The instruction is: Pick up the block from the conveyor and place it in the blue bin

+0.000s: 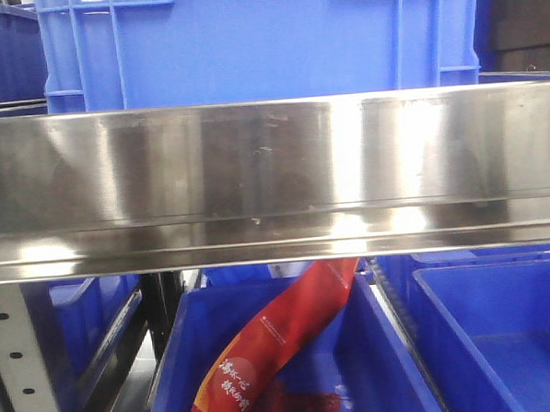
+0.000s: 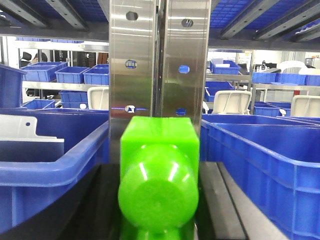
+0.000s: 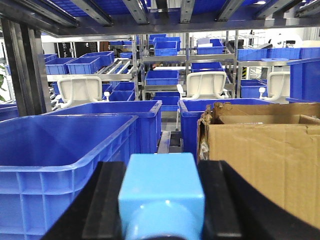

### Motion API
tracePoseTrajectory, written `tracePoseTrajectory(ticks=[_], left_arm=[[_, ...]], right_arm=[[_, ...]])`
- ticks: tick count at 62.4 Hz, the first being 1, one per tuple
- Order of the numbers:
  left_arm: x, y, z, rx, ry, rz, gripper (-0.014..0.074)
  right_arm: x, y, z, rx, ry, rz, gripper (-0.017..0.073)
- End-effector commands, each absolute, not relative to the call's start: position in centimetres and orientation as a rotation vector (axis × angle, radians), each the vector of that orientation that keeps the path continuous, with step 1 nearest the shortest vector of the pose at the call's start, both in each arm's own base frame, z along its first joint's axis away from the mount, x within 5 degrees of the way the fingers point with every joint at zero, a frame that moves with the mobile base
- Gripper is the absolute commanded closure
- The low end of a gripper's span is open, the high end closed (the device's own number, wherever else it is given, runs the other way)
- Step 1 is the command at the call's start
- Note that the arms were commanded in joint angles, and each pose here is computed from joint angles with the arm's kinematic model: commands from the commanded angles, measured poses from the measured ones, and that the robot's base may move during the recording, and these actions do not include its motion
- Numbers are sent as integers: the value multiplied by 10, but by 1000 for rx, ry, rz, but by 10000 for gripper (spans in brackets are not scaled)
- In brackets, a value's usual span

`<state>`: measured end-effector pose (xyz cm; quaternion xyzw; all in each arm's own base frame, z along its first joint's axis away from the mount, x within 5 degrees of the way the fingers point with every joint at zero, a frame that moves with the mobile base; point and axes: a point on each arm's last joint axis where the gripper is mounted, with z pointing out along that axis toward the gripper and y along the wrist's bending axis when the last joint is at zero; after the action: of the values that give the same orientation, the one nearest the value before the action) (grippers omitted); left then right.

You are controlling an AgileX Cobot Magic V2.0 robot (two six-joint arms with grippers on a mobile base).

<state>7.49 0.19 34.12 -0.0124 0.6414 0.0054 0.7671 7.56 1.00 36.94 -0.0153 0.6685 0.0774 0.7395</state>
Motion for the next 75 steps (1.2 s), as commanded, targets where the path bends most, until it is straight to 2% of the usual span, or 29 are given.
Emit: tracePoseTrajectory(ticks=[1,14,27,38,50,60,75], left_arm=[[73,2,346,-37,1341,2,705],[72,2,352,-40,1334,-5,705],[81,0,393,26,1385,34,705],[114,-10,427,125,1451,-8,705],[160,-46,442,320,1514,-125,705],[198,-93,442,475,1556,-225,705],[246,-133,439,385,1657,-457,705]], right_arm=[[75,10,374,-35,1436,165,721],[75,11,373,-12,1462,213,721],[83,13,398,-10,1444,243,721],[109,22,426,-48,1461,286,721],[152,48,436,-139,1542,374,721],[192,86,441,-233,1582,460,721],[240,138,440,-331,1647,530,721]])
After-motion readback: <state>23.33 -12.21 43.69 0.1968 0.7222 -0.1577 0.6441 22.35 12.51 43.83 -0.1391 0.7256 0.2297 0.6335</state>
